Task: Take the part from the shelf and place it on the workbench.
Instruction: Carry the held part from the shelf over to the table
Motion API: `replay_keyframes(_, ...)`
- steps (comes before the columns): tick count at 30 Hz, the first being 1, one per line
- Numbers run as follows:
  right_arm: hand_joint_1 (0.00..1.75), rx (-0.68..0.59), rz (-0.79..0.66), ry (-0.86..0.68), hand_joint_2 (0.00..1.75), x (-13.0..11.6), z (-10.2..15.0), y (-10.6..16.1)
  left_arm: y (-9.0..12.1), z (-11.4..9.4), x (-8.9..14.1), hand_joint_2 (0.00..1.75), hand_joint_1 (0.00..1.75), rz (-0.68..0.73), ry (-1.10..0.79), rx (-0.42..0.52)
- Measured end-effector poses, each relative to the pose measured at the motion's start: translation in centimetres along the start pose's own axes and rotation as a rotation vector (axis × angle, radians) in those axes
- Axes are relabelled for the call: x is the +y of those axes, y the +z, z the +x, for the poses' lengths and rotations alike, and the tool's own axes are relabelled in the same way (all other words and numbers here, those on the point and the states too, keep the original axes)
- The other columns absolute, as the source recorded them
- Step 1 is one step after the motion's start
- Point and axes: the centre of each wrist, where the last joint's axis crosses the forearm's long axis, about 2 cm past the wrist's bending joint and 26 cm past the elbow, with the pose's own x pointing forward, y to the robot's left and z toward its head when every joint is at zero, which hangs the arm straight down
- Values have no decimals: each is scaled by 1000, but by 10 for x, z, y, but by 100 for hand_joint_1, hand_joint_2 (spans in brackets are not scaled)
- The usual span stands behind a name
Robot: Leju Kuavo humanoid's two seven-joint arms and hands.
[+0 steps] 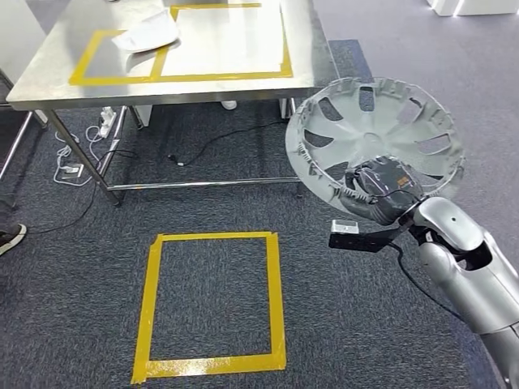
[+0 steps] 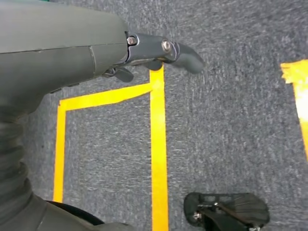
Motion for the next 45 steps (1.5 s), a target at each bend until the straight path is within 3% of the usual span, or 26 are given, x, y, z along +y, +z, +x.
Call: replay_keyframes(45,175,-9,-24,-13,175,16,7,6,0,2,-2,175,0,2,9,-10)
